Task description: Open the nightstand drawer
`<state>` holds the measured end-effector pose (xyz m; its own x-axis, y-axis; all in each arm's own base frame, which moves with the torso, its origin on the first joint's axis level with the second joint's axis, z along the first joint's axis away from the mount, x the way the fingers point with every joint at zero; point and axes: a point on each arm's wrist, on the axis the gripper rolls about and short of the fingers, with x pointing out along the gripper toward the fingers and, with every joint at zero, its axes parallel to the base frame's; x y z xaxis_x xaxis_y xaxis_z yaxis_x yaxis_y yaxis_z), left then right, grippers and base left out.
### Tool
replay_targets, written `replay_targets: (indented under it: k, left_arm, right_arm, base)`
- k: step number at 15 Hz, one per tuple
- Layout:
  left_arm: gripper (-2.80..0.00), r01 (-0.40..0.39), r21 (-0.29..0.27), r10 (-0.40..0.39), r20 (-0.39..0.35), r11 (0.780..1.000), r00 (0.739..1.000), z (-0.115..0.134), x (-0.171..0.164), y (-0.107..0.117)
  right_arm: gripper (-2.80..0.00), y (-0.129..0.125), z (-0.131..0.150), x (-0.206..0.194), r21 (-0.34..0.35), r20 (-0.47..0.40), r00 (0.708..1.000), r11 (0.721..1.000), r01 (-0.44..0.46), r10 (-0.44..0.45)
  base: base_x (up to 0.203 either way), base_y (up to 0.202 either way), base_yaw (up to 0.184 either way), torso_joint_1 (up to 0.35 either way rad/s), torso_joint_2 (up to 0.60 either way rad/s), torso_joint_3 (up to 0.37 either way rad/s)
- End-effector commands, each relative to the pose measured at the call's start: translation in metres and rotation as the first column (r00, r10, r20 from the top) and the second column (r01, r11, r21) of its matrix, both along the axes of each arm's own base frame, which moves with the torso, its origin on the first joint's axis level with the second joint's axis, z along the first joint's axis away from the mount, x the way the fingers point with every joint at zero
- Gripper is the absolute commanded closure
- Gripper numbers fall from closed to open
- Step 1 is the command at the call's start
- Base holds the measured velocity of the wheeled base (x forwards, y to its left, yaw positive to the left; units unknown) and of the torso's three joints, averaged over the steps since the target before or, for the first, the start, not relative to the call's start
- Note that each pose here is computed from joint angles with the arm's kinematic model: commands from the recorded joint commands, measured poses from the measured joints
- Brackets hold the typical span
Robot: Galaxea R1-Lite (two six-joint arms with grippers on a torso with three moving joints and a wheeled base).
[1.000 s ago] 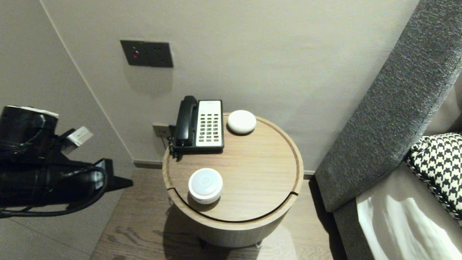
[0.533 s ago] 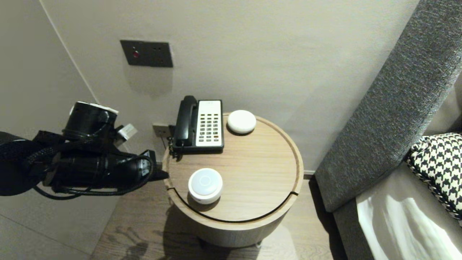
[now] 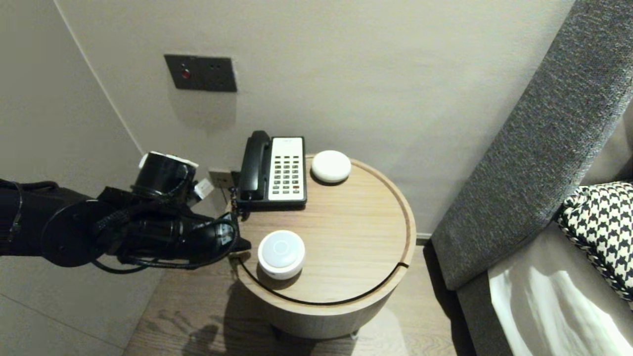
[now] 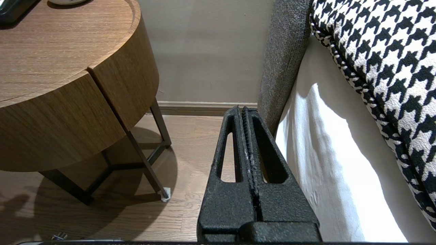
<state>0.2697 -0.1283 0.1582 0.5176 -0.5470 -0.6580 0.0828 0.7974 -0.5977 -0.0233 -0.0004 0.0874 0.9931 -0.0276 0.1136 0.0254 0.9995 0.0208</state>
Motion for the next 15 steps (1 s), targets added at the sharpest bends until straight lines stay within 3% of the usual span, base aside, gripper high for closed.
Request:
replay_targets:
  k: [1, 15]
  left_arm:
    - [0.0, 0.003, 0.006, -0.003, -0.021, 1.0, 1.0, -0.005, -0.001, -0.002]
    - [0.0, 0.03, 0.024, -0.028, -0.061, 0.999, 0.998, -0.015, -0.022, 0.0]
  right_arm:
    - [0.0, 0.0, -0.011, 0.003, 0.0, -0.04, 0.999, 1.0, 0.0, 0.0]
    - [0.0, 0.0, -0.011, 0.003, 0.0, -0.04, 0.999, 1.0, 0.001, -0.001]
  base:
    - [0.0, 0.0, 0.0, 0.0, 0.0, 0.0]
    - [0.0, 0.0, 0.0, 0.0, 0.0, 0.0]
